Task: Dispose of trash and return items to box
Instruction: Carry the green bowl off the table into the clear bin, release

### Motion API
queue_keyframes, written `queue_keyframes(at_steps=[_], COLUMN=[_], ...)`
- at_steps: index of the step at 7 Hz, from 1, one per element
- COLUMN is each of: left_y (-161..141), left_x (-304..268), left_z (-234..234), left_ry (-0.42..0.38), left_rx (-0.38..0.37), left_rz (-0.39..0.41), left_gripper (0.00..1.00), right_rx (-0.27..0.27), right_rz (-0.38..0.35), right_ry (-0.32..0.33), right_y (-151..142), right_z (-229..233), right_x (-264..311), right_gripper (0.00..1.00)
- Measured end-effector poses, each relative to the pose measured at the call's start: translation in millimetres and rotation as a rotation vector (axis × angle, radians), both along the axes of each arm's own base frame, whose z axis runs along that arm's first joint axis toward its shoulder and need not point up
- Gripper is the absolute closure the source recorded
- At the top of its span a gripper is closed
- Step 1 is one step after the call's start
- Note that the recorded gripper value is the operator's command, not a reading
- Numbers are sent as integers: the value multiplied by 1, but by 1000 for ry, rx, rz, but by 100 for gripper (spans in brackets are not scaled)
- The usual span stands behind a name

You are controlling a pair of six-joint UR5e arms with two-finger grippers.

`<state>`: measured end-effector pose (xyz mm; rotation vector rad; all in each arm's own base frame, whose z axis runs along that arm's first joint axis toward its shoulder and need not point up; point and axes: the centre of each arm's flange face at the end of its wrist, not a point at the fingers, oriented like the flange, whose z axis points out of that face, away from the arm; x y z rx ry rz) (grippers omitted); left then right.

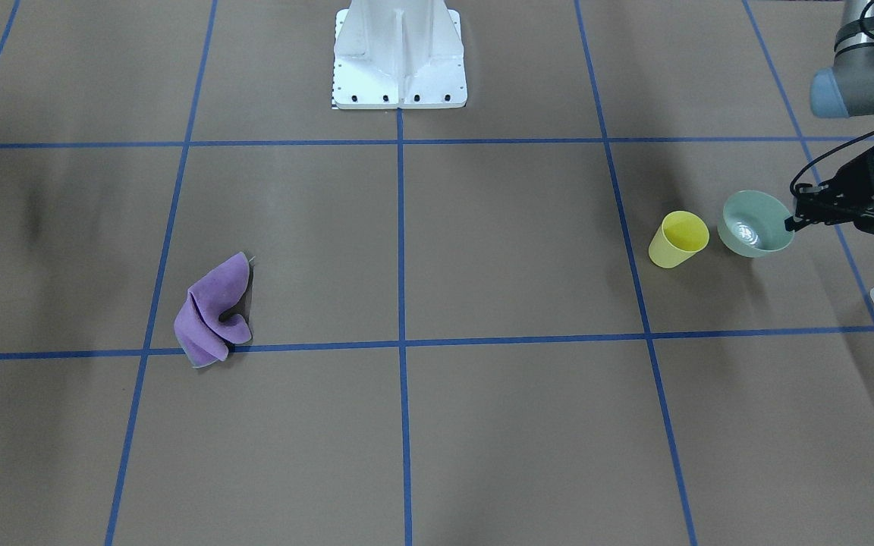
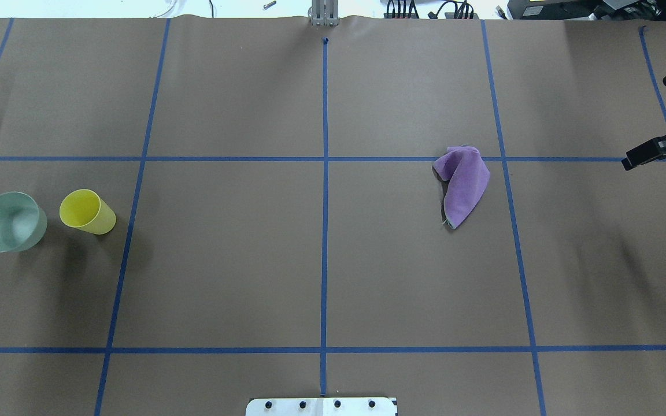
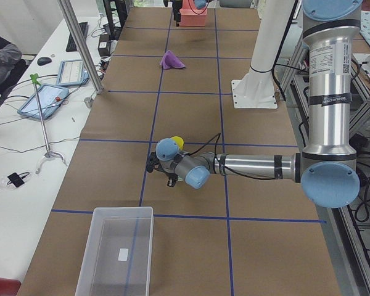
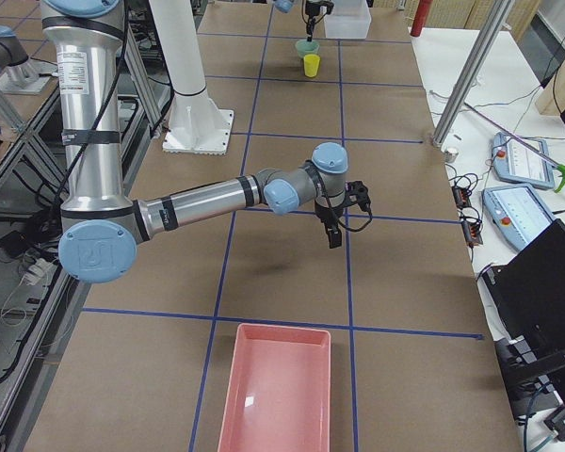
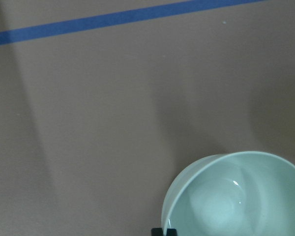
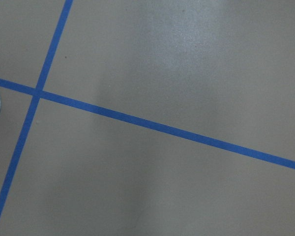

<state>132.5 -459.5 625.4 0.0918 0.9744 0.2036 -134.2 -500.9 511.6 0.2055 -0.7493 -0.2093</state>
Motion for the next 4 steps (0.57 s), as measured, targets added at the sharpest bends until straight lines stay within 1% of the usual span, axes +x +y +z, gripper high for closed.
queue_keyframes(at_steps=[1,2,4], left_y=[-6,-18,-66], left_x=[-27,-62,-140], left_z=[3,6,5], left_ry=[5,-11,-81], left_rx=[12,11,5], left_rz=[-8,-25,-47], left_gripper=[100,100,100], right_rx=[0,1,-1], right_rz=[0,0,5], right_ry=[0,-1,-2], right_y=[0,0,-1], right_z=[0,0,-2], right_x=[0,0,-1], right_gripper=[0,0,0])
